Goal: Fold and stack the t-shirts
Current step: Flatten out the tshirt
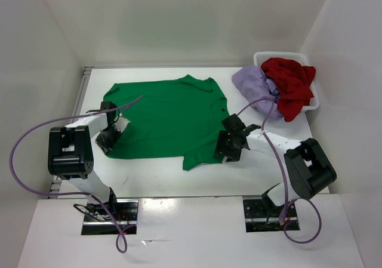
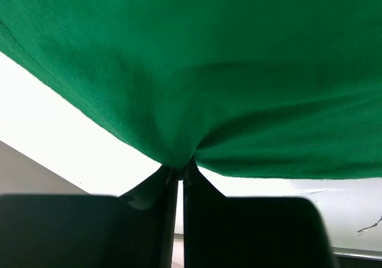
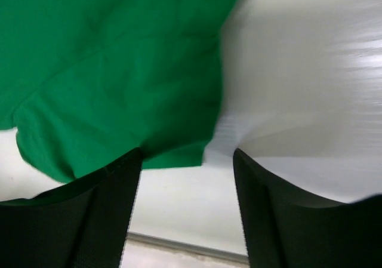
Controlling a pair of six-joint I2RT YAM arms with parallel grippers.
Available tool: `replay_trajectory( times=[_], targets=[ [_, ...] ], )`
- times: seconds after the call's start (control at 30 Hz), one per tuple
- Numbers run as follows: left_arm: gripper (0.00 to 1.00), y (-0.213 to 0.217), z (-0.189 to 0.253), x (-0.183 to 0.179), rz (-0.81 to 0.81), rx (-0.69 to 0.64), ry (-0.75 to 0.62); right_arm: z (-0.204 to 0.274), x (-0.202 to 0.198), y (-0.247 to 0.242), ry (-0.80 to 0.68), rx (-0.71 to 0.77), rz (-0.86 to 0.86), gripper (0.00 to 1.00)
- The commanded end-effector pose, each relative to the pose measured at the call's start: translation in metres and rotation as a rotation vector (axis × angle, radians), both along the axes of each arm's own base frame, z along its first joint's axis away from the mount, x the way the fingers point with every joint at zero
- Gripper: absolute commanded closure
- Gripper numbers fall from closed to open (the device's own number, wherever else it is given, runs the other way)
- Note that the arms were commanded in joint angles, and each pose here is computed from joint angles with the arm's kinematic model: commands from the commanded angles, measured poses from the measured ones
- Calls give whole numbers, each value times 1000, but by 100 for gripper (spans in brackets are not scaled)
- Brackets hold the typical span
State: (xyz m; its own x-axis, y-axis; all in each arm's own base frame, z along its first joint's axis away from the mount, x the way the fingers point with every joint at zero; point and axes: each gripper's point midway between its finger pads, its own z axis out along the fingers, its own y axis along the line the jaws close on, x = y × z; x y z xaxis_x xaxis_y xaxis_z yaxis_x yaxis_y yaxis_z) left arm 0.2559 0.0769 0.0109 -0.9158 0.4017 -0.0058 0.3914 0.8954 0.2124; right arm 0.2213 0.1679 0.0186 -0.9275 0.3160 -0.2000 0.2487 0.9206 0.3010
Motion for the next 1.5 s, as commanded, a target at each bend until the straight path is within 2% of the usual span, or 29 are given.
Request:
replay_trajectory(
  times=[0.0, 0.03, 0.07, 0.13, 0.17, 0.23, 0.27, 0.3, 0.37, 0.4, 0.43, 0.47, 0.5, 0.53, 0.6, 0.67, 0.7, 0.73, 0.8, 0.83, 0.87, 0.97, 1.03, 1.1, 1.33, 1.37, 1.47],
  targets=[
    [96, -8, -19, 5, 10, -60, -12, -10, -4, 18, 30, 35, 19, 34],
    [98, -7, -17, 6, 9, -59, -21, -18, -5, 22, 60, 38, 25, 39],
    [99, -8, -15, 4, 9, -59, -18, -21, -8, 23, 82, 44, 31, 53],
    [100, -10, -9, 6, 18, -70, -31, -19, -13, 34, 89, 74, 54, 69],
    [100, -11, -5, 5, 17, -78, -38, -19, -13, 34, 89, 74, 54, 85],
    [100, -11, 6, 12, 16, -75, -72, -17, -5, 36, 64, 62, 65, 100],
    [100, -10, 9, 15, 15, -75, -76, -14, -1, 35, 59, 45, 84, 100],
    [100, -7, 27, 36, 14, -59, -147, 8, 31, 40, -13, 55, 80, 100],
    [100, -3, 55, 57, 14, -42, -212, 29, 55, 34, -51, 0, 128, 100],
    [100, -1, 70, 70, 4, -36, -250, 66, 89, 44, -145, 19, 129, 100],
    [100, 3, 100, 94, 4, -19, -335, 79, 105, 38, -176, 10, 118, 100],
    [100, 5, 111, 100, -26, -9, -347, 88, 111, 36, -182, 11, 150, 100],
    [100, 9, 117, 105, -35, 13, -358, 96, 129, 41, -203, 37, 168, 100],
    [100, 9, 115, 109, -53, 27, -346, 94, 134, 40, -168, 96, 187, 95],
    [100, 14, 102, 111, -66, 53, -305, 71, 150, 45, -81, 113, 252, 91],
    [100, 14, 84, 107, -66, 48, -261, 69, 174, 53, -102, 109, 276, 87],
    [100, 12, 74, 107, -69, 36, -237, 49, 179, 56, -62, 109, 278, 77],
    [100, 11, 68, 105, -56, 31, -227, 47, 187, 61, -70, 122, 283, 69],
    [100, 11, 60, 104, -47, 28, -217, 53, 203, 75, -104, 175, 290, 59],
    [100, 11, 59, 103, -38, 26, -219, 55, 206, 81, -112, 203, 301, 48],
    [100, 11, 56, 103, -38, 25, -210, 58, 208, 84, -122, 220, 300, 44],
    [100, 9, 59, 104, -32, 14, -223, 90, 220, 91, -250, 261, 307, 38],
    [100, 7, 60, 104, -34, 6, -235, 123, 225, 93, -365, 285, 317, 38],
    [100, 7, 57, 100, -34, 5, -223, 119, 221, 82, -373, 241, 290, 40],
    [100, 4, 57, 93, -36, -5, -221, 70, 196, 36, -273, -22, 276, 47],
    [100, 4, 57, 92, -36, -5, -220, 69, 195, 33, -266, -35, 272, 49],
    [100, 4, 57, 92, -36, -5, -220, 59, 185, 28, -219, -81, 283, 68]
  ],
)
